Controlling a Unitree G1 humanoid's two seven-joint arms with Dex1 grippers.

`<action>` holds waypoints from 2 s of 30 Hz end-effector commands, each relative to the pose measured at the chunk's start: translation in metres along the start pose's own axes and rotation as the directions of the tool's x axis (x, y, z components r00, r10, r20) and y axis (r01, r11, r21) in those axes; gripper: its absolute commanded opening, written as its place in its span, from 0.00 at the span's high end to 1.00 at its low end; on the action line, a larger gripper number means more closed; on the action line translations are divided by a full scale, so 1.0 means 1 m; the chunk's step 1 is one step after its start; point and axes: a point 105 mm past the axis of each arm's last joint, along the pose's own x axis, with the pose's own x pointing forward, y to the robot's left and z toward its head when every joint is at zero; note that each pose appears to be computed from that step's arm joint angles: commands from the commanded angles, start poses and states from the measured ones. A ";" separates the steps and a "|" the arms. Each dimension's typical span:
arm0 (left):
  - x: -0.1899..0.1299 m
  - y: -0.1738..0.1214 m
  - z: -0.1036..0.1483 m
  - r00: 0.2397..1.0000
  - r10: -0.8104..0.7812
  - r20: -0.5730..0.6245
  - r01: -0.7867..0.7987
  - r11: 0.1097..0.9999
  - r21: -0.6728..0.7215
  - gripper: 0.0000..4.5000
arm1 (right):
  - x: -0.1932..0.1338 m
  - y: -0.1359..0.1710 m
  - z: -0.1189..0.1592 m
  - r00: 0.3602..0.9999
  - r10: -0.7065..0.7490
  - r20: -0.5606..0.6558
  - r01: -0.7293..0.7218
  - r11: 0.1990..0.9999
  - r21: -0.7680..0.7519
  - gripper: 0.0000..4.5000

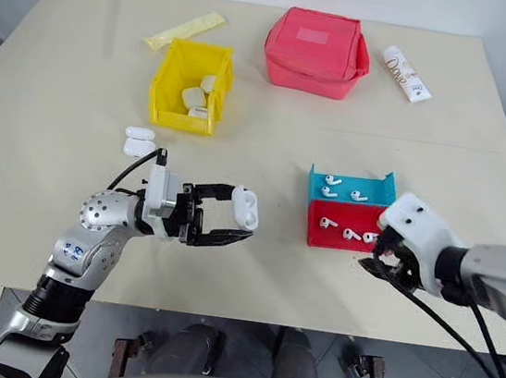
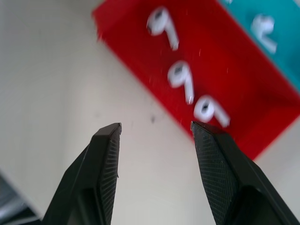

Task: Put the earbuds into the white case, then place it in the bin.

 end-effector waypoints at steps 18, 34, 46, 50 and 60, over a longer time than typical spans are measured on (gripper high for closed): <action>0.004 -0.008 0.011 1.000 0.009 0.024 -0.010 0.998 0.060 0.38 | 0.033 -0.026 0.030 0.998 0.021 -0.054 -0.028 0.991 -0.132 0.65; 0.001 -0.015 0.014 1.000 0.027 0.015 -0.028 0.998 0.060 0.38 | 0.046 -0.030 0.022 0.993 0.056 -0.104 -0.073 0.983 -0.167 0.65; -0.001 -0.016 0.016 0.999 0.041 0.008 -0.041 0.998 0.057 0.38 | 0.053 -0.026 0.015 0.990 0.082 -0.116 -0.100 0.982 -0.163 0.65; -0.001 -0.016 0.017 0.999 0.047 0.009 -0.047 0.997 0.057 0.38 | 0.055 -0.026 0.014 0.989 0.085 -0.117 -0.104 0.982 -0.160 0.65; -0.002 -0.015 0.019 0.998 0.057 0.006 -0.058 0.997 0.059 0.38 | 0.058 -0.025 0.007 0.986 0.094 -0.138 -0.117 0.979 -0.167 0.65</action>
